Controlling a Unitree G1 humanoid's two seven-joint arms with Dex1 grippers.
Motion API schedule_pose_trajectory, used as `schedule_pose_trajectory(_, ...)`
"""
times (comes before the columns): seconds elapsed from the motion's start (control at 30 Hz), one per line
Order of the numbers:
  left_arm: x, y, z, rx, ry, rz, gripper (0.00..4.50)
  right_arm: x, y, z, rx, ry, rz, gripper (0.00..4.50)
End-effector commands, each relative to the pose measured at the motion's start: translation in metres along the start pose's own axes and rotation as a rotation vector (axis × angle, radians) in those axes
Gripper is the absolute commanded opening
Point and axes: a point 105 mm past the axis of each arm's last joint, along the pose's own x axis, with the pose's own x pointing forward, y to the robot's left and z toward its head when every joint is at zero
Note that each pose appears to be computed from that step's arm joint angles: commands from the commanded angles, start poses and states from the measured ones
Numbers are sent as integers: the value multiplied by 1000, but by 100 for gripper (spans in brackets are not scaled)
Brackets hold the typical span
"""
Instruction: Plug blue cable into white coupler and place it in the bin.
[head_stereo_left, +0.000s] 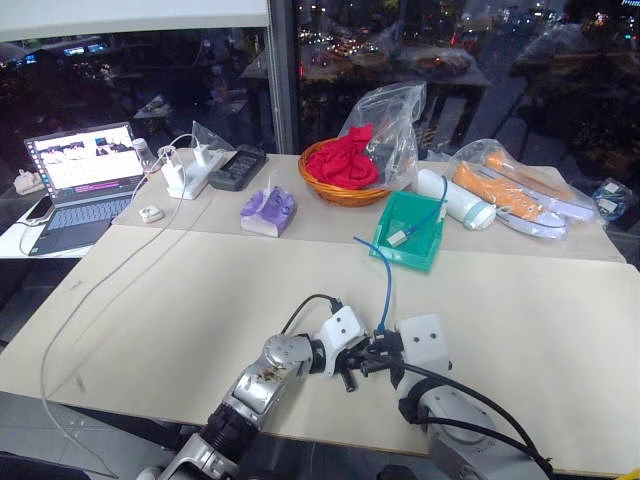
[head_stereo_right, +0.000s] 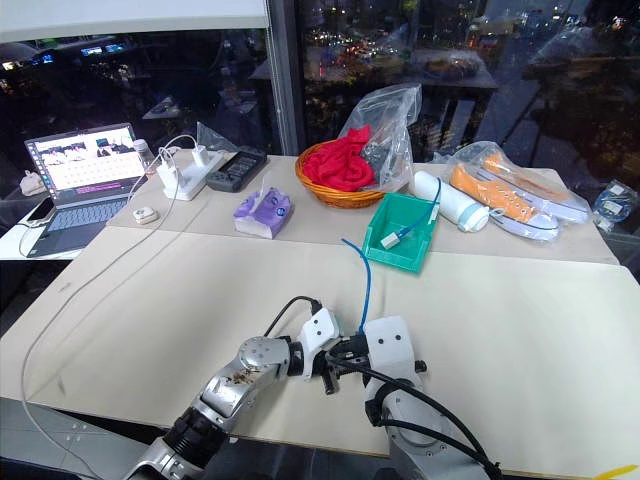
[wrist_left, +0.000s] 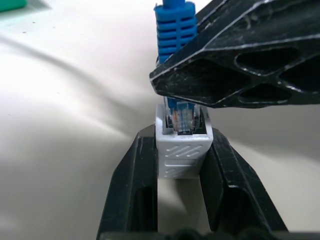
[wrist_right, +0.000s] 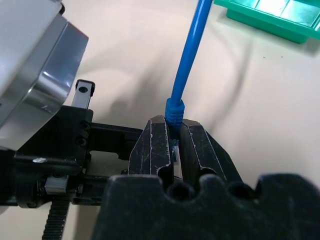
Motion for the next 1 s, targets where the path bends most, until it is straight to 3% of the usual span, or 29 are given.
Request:
schedule_pose_trajectory(0.03,-4,13,18,38,-66,59,66,-4,-13,-11,-31,29,-69,0)
schedule_pose_trajectory(0.33,-4,13,17,36,-66,53,66,-6,-15,10,-71,-95,-92,0)
schedule_pose_trajectory(0.73,-5,16,22,30,-78,60,66,-3,-11,5,-73,-76,-74,0)
schedule_pose_trajectory(0.8,-5,16,23,33,-78,63,170,-2,-11,4,-71,-73,-71,0)
schedule_pose_trajectory(1.0,-7,17,23,30,-80,61,374,1,-10,3,-77,-64,-62,0)
